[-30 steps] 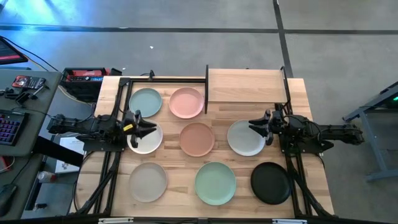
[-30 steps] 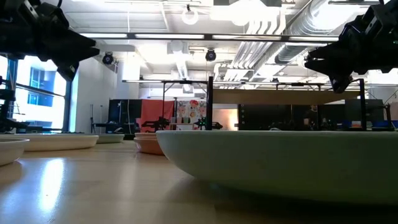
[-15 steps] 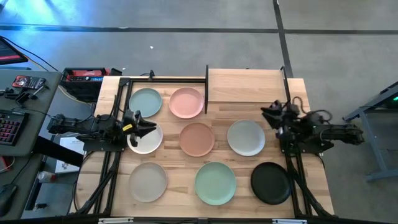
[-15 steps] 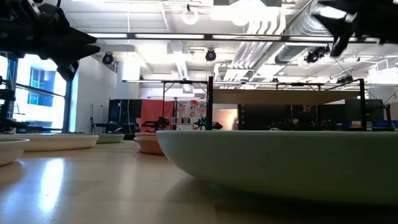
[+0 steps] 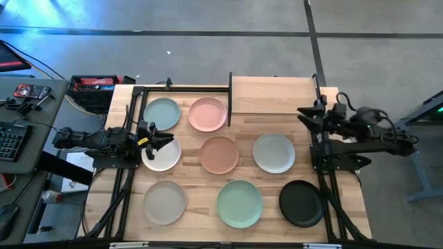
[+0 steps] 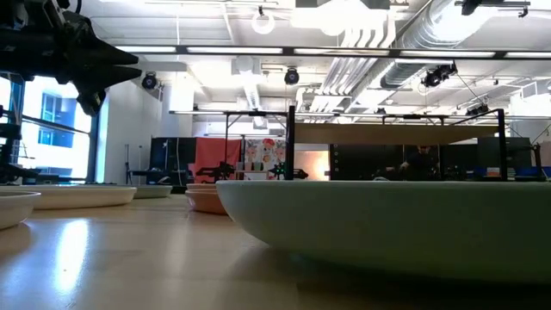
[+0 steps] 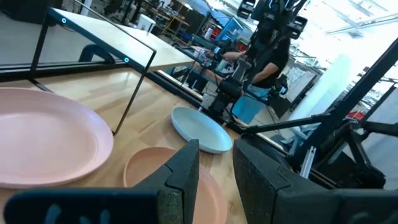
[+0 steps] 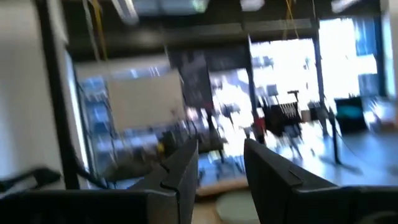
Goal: Place and stack plates onto a shelf
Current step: Put the right white plate on the shelf
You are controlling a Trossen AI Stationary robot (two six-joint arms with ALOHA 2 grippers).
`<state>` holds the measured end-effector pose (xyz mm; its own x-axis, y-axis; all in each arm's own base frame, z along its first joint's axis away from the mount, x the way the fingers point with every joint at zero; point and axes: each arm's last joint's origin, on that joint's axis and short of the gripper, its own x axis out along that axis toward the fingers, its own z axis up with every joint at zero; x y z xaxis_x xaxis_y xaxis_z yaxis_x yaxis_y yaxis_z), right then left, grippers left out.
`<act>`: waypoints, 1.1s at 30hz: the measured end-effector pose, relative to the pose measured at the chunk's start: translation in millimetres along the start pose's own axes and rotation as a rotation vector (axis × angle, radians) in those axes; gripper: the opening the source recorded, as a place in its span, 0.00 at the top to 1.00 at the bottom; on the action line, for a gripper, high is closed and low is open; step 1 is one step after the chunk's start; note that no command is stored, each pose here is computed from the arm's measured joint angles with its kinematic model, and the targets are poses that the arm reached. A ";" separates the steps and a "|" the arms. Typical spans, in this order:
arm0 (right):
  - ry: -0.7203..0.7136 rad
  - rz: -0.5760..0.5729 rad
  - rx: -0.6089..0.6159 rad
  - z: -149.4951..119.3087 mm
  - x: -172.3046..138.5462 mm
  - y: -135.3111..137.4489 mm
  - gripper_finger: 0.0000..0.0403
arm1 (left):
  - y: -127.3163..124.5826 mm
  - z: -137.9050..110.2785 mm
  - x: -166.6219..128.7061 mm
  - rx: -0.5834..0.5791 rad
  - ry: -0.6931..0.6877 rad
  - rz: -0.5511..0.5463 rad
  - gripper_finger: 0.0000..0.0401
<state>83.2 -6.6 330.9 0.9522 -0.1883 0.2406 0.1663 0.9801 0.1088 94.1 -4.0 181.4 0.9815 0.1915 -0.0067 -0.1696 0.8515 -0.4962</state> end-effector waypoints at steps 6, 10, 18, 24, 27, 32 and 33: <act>0.335 -0.105 0.111 -7.6 27.4 2.7 0.71 | 0.0 0.0 0.0 -0.002 0.000 0.000 0.79; 0.574 -0.140 0.189 -27.1 42.7 5.2 0.71 | 0.0 0.0 0.0 -0.002 0.000 0.000 0.79; 0.911 -0.099 0.372 -69.5 68.0 12.7 0.71 | 0.0 0.0 0.0 -0.042 0.000 0.000 0.79; 1.092 -0.065 0.366 -97.8 81.0 22.5 0.71 | 0.1 0.0 0.0 -0.035 0.000 0.002 0.79; 1.165 -0.061 0.370 -111.3 85.5 30.6 0.71 | 0.1 0.0 0.0 -0.035 0.000 0.002 0.79; 1.262 -0.086 0.329 -133.5 90.7 42.2 0.71 | 0.1 0.0 0.0 -0.035 0.000 0.002 0.79; 1.278 -0.104 0.328 -138.0 91.6 43.8 0.71 | 0.1 0.0 0.0 -0.035 0.000 0.002 0.79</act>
<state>213.1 27.9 224.7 0.5380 0.1081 -0.8360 0.3559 0.8699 0.3416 94.1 -4.0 181.3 0.9811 0.1934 -0.0074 -0.1682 0.8335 -0.5262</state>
